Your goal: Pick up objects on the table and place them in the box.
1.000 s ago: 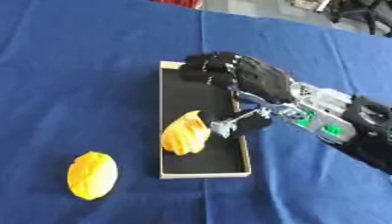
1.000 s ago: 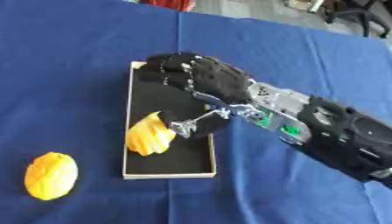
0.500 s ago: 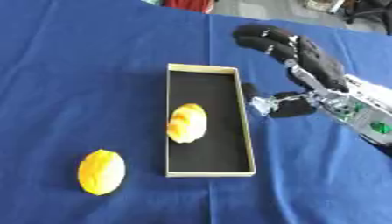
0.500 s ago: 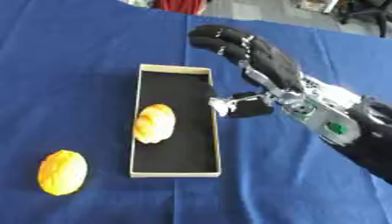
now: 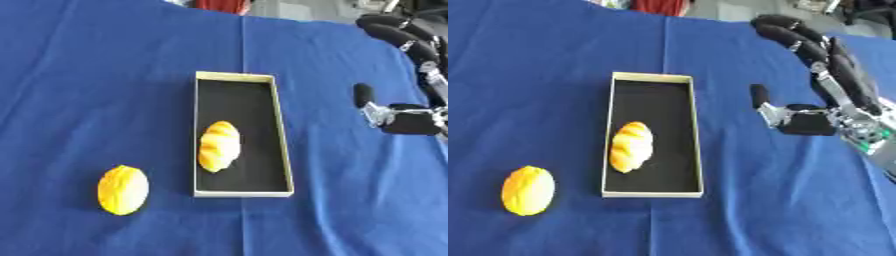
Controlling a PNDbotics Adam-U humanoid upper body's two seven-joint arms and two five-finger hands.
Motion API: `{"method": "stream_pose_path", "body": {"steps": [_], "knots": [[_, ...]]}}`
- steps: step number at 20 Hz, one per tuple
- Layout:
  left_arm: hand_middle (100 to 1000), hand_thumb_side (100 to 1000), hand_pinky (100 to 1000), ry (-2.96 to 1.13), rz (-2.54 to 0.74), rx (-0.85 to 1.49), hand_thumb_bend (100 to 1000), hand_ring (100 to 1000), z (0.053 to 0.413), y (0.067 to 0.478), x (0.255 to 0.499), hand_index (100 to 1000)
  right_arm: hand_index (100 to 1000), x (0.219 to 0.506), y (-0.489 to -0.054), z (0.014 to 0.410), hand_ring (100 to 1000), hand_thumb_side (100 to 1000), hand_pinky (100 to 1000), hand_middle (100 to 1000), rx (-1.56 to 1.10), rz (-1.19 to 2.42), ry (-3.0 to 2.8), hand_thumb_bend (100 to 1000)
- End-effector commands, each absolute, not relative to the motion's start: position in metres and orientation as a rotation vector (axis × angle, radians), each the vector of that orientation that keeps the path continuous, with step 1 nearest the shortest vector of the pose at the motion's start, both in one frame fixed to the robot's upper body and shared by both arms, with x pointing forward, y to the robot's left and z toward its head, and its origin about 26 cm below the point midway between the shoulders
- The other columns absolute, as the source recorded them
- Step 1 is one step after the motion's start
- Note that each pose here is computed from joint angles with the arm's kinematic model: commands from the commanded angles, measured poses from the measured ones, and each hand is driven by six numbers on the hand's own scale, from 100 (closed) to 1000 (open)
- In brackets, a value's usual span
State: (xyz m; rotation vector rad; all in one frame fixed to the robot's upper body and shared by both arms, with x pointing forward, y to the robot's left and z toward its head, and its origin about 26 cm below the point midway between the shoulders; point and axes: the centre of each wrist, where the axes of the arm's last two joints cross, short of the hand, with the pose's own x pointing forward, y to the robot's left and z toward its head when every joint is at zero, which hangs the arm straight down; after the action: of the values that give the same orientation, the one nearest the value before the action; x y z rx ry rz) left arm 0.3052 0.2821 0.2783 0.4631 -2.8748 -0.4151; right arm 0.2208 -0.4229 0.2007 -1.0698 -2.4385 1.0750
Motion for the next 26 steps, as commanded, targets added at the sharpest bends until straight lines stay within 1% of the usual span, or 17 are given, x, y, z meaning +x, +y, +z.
{"method": "stream_pose_path", "body": {"steps": [1, 2, 3, 4, 5, 7, 10, 13, 15, 16, 19, 21, 22, 23, 25, 26], "knots": [[746, 567, 889, -2.840, -0.552, 0.540, 100, 749, 0.289, 0.288, 0.300, 865, 903, 0.213, -0.433, 0.208, 897, 383, 801, 852, -1.082, 0.972, -2.559, 100], [747, 569, 883, -2.815, -0.605, 0.564, 100, 749, 0.290, 0.289, 0.299, 866, 895, 0.210, -0.437, 0.207, 895, 384, 802, 849, -1.088, 0.953, -2.566, 100], [748, 574, 870, -2.792, -0.656, 0.588, 100, 748, 0.292, 0.290, 0.298, 867, 888, 0.206, -0.440, 0.205, 892, 413, 802, 846, -1.093, 0.938, -2.571, 100], [746, 581, 863, -2.763, -0.727, 0.620, 100, 752, 0.293, 0.292, 0.298, 867, 886, 0.202, -0.443, 0.202, 890, 367, 802, 843, -1.100, 0.920, -2.575, 100], [744, 593, 852, -2.725, -0.807, 0.657, 100, 754, 0.295, 0.293, 0.297, 867, 884, 0.198, -0.445, 0.198, 887, 370, 801, 840, -1.105, 0.901, -2.577, 100], [739, 537, 833, -2.604, -1.014, 0.729, 100, 759, 0.297, 0.297, 0.295, 871, 877, 0.189, -0.450, 0.189, 883, 360, 802, 836, -1.122, 0.858, -2.577, 100], [750, 376, 804, -2.373, -1.361, 0.821, 100, 782, 0.302, 0.305, 0.291, 892, 873, 0.177, -0.454, 0.176, 881, 354, 801, 833, -1.146, 0.812, -2.574, 100], [758, 313, 791, -2.116, -1.683, 0.905, 100, 801, 0.309, 0.311, 0.287, 918, 870, 0.169, -0.458, 0.170, 878, 347, 798, 829, -1.154, 0.767, -2.572, 100], [760, 248, 787, -1.967, -1.851, 0.949, 100, 808, 0.311, 0.312, 0.286, 919, 869, 0.166, -0.460, 0.168, 876, 341, 798, 827, -1.155, 0.740, -2.573, 100], [763, 237, 788, -1.909, -1.923, 0.962, 100, 813, 0.311, 0.312, 0.286, 920, 869, 0.164, -0.460, 0.167, 876, 343, 797, 826, -1.156, 0.726, -2.572, 100], [775, 250, 797, -1.782, -2.077, 0.978, 100, 829, 0.312, 0.309, 0.286, 918, 870, 0.161, -0.462, 0.166, 874, 347, 796, 825, -1.159, 0.696, -2.572, 100], [786, 274, 808, -1.712, -2.141, 0.983, 100, 843, 0.312, 0.308, 0.285, 922, 869, 0.160, -0.462, 0.164, 874, 349, 796, 825, -1.162, 0.688, -2.565, 100], [795, 305, 820, -1.682, -2.164, 0.980, 100, 855, 0.311, 0.307, 0.286, 926, 870, 0.160, -0.462, 0.162, 873, 352, 795, 824, -1.162, 0.686, -2.561, 100], [797, 304, 823, -1.655, -2.184, 0.971, 105, 857, 0.310, 0.307, 0.286, 925, 871, 0.160, -0.461, 0.161, 873, 353, 795, 824, -1.162, 0.683, -2.558, 100], [802, 348, 841, -1.611, -2.207, 0.945, 111, 868, 0.308, 0.307, 0.286, 923, 873, 0.159, -0.460, 0.158, 873, 358, 794, 824, -1.159, 0.676, -2.553, 100], [788, 391, 863, -1.592, -2.213, 0.918, 100, 870, 0.305, 0.307, 0.286, 914, 874, 0.159, -0.459, 0.156, 874, 362, 794, 825, -1.158, 0.673, -2.548, 100]]}}
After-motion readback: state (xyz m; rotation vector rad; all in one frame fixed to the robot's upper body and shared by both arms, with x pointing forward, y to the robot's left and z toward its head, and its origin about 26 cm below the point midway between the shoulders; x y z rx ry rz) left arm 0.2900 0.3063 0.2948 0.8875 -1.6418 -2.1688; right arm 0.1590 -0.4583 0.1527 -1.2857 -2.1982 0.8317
